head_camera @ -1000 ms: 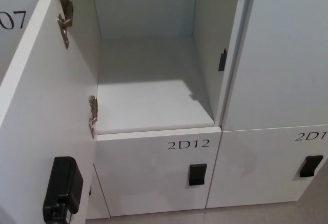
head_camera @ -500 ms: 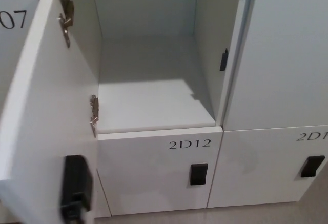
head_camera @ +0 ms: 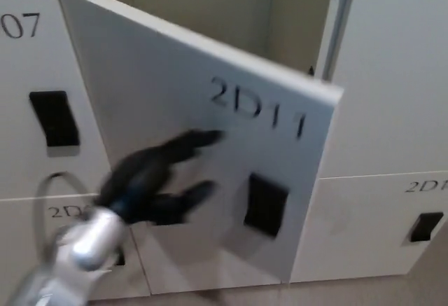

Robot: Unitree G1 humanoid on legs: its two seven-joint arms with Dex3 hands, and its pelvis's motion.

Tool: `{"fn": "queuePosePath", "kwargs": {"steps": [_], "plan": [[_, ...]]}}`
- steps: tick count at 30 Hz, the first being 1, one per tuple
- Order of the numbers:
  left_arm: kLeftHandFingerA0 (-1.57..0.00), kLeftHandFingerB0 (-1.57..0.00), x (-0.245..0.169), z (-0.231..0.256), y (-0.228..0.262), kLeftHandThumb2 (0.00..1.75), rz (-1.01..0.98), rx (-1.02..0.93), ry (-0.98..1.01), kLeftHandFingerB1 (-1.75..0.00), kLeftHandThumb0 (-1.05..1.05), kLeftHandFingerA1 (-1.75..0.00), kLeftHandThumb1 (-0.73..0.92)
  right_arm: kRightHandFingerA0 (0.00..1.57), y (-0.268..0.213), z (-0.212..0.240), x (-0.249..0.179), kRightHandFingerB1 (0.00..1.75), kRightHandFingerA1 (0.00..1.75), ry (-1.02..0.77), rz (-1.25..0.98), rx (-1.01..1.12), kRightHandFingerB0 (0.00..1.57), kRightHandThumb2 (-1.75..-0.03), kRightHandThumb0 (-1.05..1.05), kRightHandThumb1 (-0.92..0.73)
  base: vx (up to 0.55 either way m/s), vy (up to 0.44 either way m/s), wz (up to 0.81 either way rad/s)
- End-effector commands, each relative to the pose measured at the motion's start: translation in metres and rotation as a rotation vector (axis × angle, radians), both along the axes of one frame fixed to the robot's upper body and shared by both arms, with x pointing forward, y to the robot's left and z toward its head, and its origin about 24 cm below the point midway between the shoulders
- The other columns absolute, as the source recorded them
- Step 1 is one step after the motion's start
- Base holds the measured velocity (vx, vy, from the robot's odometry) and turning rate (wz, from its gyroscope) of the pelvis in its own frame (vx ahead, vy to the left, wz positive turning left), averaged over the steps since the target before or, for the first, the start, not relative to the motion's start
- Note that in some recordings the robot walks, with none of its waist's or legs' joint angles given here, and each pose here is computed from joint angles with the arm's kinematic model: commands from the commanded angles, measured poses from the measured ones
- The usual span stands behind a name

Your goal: The robot uses its left hand to push the door of an open cabinet towards the right and closes it

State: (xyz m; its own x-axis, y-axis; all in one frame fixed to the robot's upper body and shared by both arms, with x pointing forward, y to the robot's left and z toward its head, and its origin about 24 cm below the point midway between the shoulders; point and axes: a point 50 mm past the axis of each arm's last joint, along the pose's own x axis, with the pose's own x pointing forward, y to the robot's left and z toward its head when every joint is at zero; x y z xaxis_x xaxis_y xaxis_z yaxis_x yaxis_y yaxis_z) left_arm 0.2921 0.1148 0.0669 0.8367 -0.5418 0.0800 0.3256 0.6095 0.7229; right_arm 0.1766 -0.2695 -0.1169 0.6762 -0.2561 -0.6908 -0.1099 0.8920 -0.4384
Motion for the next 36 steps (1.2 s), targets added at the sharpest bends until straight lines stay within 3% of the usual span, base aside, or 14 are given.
{"fn": "queuePosePath", "kwargs": {"steps": [1,6,7,13,14,16,20,21,25,26,28,29,34,36], "plan": [[-0.36,-0.26,-0.015,0.023,-0.114,0.71,-0.308,0.255,-0.088,-0.30,-0.74,-0.35,0.91,0.34,-0.003,0.008,0.012,0.32,0.37,-0.056,-0.017,-0.005,0.29,-0.66,-0.53,-0.88,0.00,0.000,0.00],[-0.23,-0.18,-0.057,0.043,-0.201,1.02,-0.579,0.225,-0.093,-0.41,-0.75,-0.44,0.78,0.38,0.002,0.004,0.010,0.54,0.54,-0.004,0.046,0.004,0.43,-1.03,-0.55,-0.66,0.00,0.000,0.00],[-0.33,-0.23,-0.060,0.044,-0.205,0.72,-0.592,0.221,-0.091,-0.29,-0.75,-0.34,0.92,0.44,0.002,0.004,0.011,0.39,0.37,0.010,0.064,-0.005,0.52,-0.65,-0.55,-0.80,0.00,0.000,0.00],[-0.27,-0.18,-0.077,0.043,-0.208,0.72,-0.645,0.229,-0.086,-0.28,-0.70,-0.32,0.92,0.48,0.000,0.010,0.016,0.38,0.36,0.002,0.236,-0.183,0.55,-0.62,-0.49,-0.73,0.00,0.000,0.00],[-0.01,0.00,-0.077,0.030,-0.190,1.13,-0.623,0.240,-0.053,-0.46,-0.33,-0.46,0.60,0.48,-0.003,0.011,0.016,0.38,0.36,0.003,0.236,-0.189,0.55,-0.62,-0.49,-0.73,0.00,0.000,0.00],[-0.17,-0.03,-0.079,0.023,-0.179,1.07,-0.610,0.245,-0.030,-0.37,-0.74,-0.44,0.84,0.48,-0.005,0.011,0.015,0.38,0.36,0.004,0.237,-0.193,0.55,-0.62,-0.49,-0.73,0.00,0.000,0.00],[-0.14,-0.04,-0.079,0.003,-0.144,1.07,-0.554,0.272,0.056,-0.37,-0.76,-0.40,0.82,0.48,-0.005,0.009,0.011,0.38,0.36,0.008,0.233,-0.190,0.55,-0.62,-0.49,-0.73,0.00,0.000,0.00],[-0.34,-0.14,-0.076,-0.010,-0.114,1.11,-0.493,0.277,0.099,-0.43,-0.62,-0.55,0.73,0.39,-0.001,0.009,0.009,0.53,0.56,-0.108,0.016,0.023,0.38,-0.93,-0.49,-0.60,0.00,0.000,0.00],[-0.37,-0.30,-0.075,-0.016,-0.059,0.68,-0.385,0.247,0.180,-0.30,-0.66,-0.33,0.91,0.13,0.001,0.007,0.008,0.45,0.45,-0.276,-0.412,0.416,0.28,-0.62,-0.17,-0.69,0.00,0.000,0.00],[-0.37,-0.31,-0.075,-0.016,-0.049,0.68,-0.353,0.237,0.191,-0.31,-0.64,-0.34,0.90,0.32,0.002,0.006,0.009,0.46,0.51,-0.176,-0.279,0.273,0.24,-1.01,-0.61,-0.71,0.00,0.000,0.00],[-0.37,-0.31,-0.075,-0.017,-0.038,0.68,-0.317,0.225,0.198,-0.31,-0.64,-0.34,0.90,0.32,-0.001,0.005,0.009,0.46,0.51,-0.040,-0.020,-0.012,0.24,-1.01,-0.61,-0.71,0.00,0.000,0.00],[-0.37,-0.31,-0.078,-0.020,-0.025,0.67,-0.282,0.202,0.225,-0.31,-0.64,-0.34,0.90,0.34,-0.001,0.004,0.005,0.33,0.36,-0.039,-0.011,-0.011,0.31,-0.65,-0.50,-0.86,0.00,0.000,0.00],[-0.34,-0.32,-0.113,-0.046,0.028,0.68,-0.081,0.079,0.384,-0.31,-0.67,-0.33,0.90,0.34,-0.006,-0.006,-0.023,0.33,0.37,0.019,-0.002,-0.013,0.31,-0.66,-0.51,-0.86,0.00,0.000,0.00],[-0.36,-0.24,-0.143,-0.070,0.067,1.05,0.072,0.012,0.465,-0.45,-0.68,-0.52,0.73,0.35,-0.007,-0.013,-0.044,0.32,0.36,0.075,0.009,-0.036,0.30,-0.66,-0.52,-0.86,0.00,0.000,0.00]]}}
